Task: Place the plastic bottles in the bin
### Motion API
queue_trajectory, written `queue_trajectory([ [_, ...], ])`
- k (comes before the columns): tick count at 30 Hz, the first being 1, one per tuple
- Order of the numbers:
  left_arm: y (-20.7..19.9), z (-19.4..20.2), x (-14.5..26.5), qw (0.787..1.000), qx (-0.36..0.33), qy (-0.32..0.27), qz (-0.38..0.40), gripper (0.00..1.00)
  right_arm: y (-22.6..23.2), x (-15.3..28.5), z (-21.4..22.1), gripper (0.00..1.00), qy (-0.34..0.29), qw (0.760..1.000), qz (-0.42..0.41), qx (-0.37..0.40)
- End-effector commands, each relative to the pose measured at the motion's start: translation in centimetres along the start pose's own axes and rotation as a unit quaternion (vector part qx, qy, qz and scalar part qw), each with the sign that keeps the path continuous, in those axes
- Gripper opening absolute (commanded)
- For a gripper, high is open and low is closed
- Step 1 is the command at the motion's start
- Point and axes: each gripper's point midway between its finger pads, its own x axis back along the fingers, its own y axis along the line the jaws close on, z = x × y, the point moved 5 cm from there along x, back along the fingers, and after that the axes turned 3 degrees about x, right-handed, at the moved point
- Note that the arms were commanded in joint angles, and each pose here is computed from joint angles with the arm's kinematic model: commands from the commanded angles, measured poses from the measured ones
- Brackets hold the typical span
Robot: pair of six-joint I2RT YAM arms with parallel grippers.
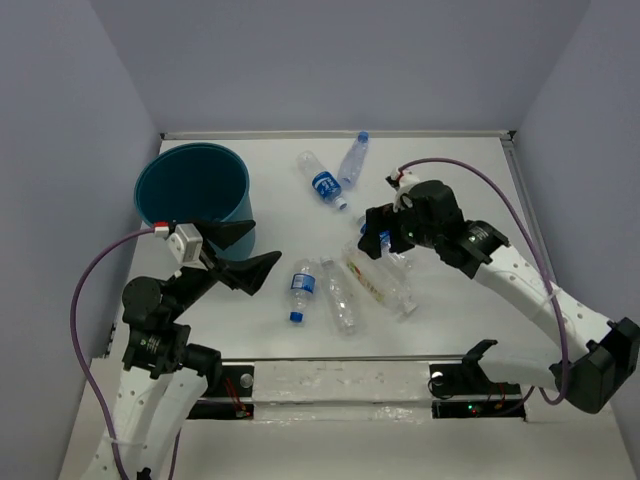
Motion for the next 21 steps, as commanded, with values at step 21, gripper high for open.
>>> queue_trajectory([
  [21, -1.2, -1.6, 0.3, 0.999, -0.035, -0.019, 0.023, 0.99, -3.5, -10.2, 5.7, 1.00, 0.173, 0.957, 0.191, 0.134],
])
